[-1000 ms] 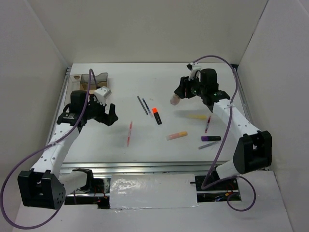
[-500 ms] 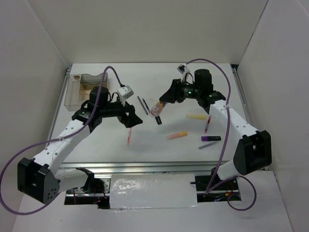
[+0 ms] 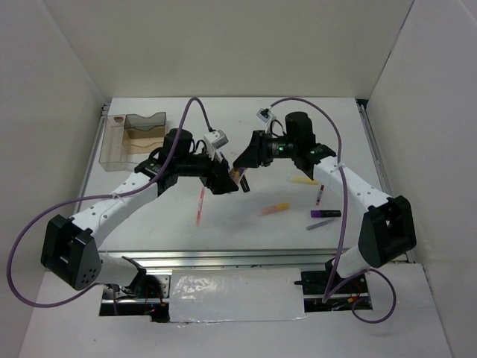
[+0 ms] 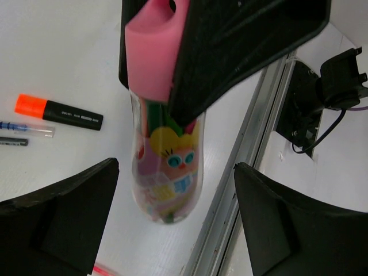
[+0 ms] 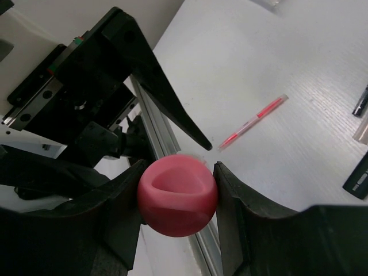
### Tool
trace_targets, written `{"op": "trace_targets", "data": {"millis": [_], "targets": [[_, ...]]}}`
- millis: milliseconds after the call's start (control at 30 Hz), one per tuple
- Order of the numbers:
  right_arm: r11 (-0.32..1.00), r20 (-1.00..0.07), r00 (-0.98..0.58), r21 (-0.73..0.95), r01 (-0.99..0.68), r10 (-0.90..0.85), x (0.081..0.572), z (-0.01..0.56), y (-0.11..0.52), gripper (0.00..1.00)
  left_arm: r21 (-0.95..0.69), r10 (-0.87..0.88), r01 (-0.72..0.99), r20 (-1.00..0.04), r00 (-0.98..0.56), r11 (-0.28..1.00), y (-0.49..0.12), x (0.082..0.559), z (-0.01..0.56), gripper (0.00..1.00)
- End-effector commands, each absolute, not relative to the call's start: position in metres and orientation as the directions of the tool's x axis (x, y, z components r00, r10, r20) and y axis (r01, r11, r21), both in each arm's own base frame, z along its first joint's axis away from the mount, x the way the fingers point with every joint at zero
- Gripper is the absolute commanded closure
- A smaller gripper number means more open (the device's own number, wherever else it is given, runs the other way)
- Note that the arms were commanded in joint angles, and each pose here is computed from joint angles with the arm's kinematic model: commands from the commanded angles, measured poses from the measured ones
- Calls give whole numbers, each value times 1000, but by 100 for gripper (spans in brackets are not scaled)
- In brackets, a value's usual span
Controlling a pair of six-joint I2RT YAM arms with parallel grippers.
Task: Sort the stationery into containers
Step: Place the stationery in the storage box.
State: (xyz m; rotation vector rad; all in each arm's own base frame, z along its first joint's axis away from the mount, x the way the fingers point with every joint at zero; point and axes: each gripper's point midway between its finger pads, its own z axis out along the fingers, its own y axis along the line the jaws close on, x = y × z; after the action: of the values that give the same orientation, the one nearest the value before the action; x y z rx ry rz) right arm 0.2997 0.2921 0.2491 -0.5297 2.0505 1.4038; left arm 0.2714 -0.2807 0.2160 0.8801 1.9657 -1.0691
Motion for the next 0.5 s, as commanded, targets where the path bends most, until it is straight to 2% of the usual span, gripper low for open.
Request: {"op": "trace_targets", "data": {"millis": [0,133,200,233,267,367,467], "targets": [[275,-701,-713,690,-670,23,293,273,302,100,-369,165,839,-871,-462,400,-292,282,242,7],[250,-685,-728,709,-659,25,292,276,305,100,-384,163,823,-860,-484,419,-292,284,233,9],[244,-679,-733,715,-656,20,291,276,307,100,-384,162,823,-860,-484,419,-292,284,233,14],[243,-680,-733,714,-657,16,291,275,308,100,-384,163,823,-860,-484,418,-292,284,233,19],[244,-677,-736,717,-653,17,291,274,308,100,-384,162,823,-860,-484,419,-292,284,233,19],[245,-677,-736,717,-653,17,291,274,309,100,-378,167,821,-860,-483,428,-290,284,231,37],[251,-678,-734,714,-654,18,292,273,308,100,-372,169,816,-859,-483,442,-288,285,229,48]]}}
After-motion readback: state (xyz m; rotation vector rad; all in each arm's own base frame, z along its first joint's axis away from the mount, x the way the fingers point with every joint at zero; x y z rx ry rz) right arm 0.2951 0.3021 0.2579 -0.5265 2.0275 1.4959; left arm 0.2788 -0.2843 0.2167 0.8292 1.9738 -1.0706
